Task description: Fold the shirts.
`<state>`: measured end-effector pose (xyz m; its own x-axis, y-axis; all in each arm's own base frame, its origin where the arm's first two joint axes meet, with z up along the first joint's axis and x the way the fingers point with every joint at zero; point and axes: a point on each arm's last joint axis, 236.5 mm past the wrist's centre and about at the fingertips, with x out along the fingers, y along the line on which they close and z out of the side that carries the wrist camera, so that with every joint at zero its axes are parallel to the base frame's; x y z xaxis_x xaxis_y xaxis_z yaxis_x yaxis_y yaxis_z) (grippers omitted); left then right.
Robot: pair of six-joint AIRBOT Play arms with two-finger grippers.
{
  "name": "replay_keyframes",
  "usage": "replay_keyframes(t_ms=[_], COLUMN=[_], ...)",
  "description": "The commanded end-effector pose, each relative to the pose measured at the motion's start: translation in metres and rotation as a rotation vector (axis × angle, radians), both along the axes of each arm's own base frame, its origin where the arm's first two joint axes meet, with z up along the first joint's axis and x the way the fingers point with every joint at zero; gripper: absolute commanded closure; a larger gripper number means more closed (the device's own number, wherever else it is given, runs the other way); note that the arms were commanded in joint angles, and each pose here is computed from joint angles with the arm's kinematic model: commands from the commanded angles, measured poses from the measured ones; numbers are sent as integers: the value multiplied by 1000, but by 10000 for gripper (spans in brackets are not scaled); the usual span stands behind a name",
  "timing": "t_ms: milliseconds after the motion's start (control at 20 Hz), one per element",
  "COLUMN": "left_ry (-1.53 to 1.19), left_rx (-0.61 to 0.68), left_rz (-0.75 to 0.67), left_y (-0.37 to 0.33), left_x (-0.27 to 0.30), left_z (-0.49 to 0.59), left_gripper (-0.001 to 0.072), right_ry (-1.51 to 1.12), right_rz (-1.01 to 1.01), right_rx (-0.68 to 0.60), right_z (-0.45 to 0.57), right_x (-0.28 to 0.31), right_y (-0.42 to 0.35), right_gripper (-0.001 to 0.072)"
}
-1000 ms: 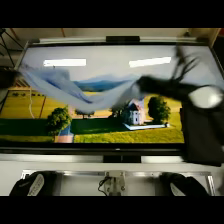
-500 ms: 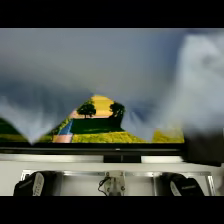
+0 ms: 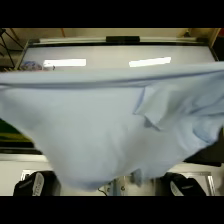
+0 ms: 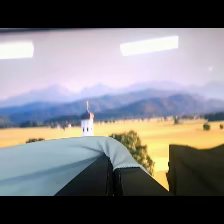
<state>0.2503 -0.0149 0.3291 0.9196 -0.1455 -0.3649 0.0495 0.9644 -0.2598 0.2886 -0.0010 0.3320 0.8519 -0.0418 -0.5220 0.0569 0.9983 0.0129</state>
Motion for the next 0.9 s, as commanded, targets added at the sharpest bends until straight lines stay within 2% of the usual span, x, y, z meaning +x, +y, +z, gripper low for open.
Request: replay_keyframes(t_ms=[0, 150, 350, 550, 750, 800, 850], left_ry=[246, 288, 365, 416, 599, 646, 680], left_rx=[-130, -207, -356, -412, -421, -427, -435], left_rz=[-26, 18, 109, 120, 35, 11, -8], left_y=[16, 33, 42, 27, -18, -27, -31], left_x=[39, 96, 175, 226, 221, 215, 208], left_z=[-120, -165, -236, -287, -352, -362, -366], left_gripper=[671, 671, 670, 668, 666, 630, 465], right_ry=[273, 276, 268, 284, 442, 453, 445], right_rz=[6, -1, -37, -54, -83, -87, -80], right_rx=[-14, 92, 293, 449, 487, 517, 532], right_z=[-114, -178, -257, -303, -364, -366, -360], right_x=[76, 162, 235, 262, 251, 250, 251], right_y=[11, 34, 65, 88, 97, 102, 102], right_gripper=[654, 654, 654, 653, 644, 560, 327])
